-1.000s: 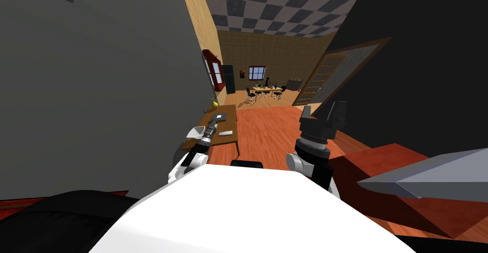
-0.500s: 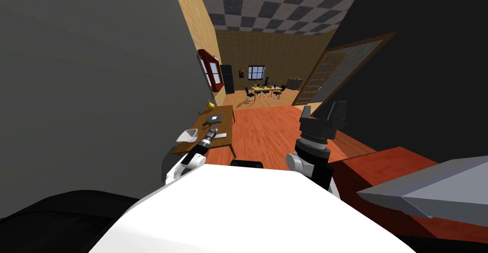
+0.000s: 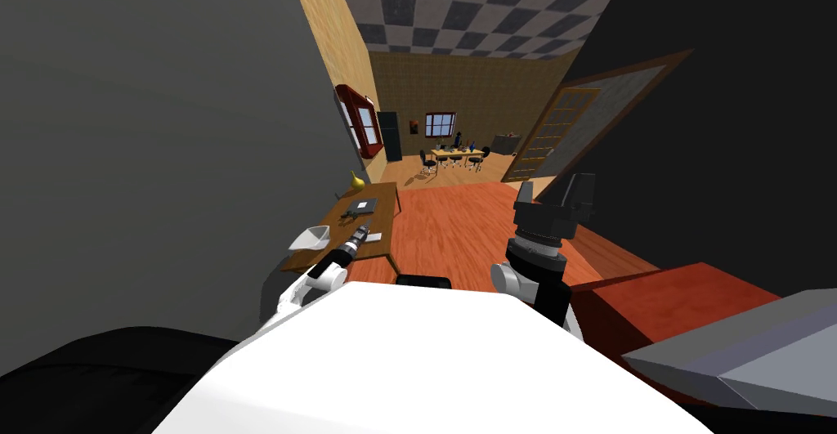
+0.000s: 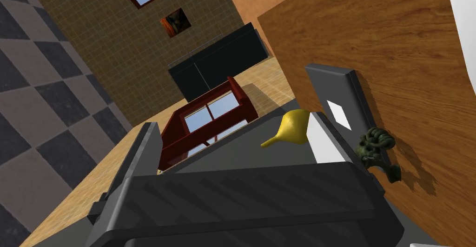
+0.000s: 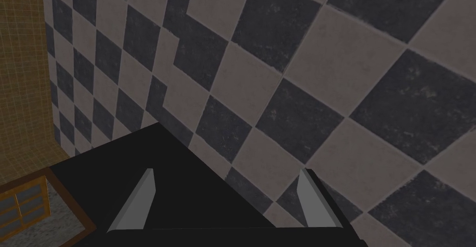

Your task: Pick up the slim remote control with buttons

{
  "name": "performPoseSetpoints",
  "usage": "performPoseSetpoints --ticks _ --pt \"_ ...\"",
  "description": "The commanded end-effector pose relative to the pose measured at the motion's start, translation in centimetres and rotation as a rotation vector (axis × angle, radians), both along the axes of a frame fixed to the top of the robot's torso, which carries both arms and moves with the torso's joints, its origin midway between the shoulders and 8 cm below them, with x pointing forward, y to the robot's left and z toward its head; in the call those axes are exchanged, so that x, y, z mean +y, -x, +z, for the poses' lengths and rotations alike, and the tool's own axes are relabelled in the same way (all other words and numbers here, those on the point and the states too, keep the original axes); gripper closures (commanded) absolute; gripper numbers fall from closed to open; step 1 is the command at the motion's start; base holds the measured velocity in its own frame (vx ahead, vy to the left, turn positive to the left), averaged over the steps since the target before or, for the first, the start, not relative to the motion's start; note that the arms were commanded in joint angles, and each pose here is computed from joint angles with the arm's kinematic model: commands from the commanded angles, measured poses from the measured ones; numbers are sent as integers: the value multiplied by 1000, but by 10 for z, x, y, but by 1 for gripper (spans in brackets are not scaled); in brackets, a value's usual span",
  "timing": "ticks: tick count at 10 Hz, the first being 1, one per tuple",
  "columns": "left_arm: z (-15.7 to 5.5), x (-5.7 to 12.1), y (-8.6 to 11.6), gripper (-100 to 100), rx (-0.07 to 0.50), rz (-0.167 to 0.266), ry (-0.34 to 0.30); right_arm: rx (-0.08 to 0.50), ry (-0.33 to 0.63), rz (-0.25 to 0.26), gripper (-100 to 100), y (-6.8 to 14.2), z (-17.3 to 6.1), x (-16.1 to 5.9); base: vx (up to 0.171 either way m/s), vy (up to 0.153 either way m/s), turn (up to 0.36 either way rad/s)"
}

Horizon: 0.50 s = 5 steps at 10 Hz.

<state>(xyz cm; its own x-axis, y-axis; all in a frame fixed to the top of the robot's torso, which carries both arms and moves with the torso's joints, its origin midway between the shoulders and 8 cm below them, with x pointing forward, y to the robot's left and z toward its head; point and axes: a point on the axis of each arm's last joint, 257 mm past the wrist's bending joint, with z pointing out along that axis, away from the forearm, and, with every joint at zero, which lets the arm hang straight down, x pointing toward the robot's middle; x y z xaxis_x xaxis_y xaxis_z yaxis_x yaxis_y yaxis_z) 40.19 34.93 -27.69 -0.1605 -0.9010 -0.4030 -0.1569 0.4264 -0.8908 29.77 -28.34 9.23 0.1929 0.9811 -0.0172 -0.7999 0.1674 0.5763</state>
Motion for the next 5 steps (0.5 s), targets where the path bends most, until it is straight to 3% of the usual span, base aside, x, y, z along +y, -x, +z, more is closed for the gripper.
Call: performPoseSetpoints --ticks 1,2,3,4,5 --pt "-20 10 7 -100 57 13 -7 0 0 0 0 0 0 0 123 -86 23" --pt "-43 23 15 -100 137 26 -11 0 0 0 0 0 0 0 160 -101 45" --pt "-50 28 18 -100 155 35 -15 0 0 0 0 0 0 0 116 -83 23" --pt "-72 44 28 -100 230 54 -17 0 0 0 0 0 0 0 127 -67 49" --pt "-78 47 31 -100 253 60 -20 0 0 0 0 0 0 0 109 -57 32"
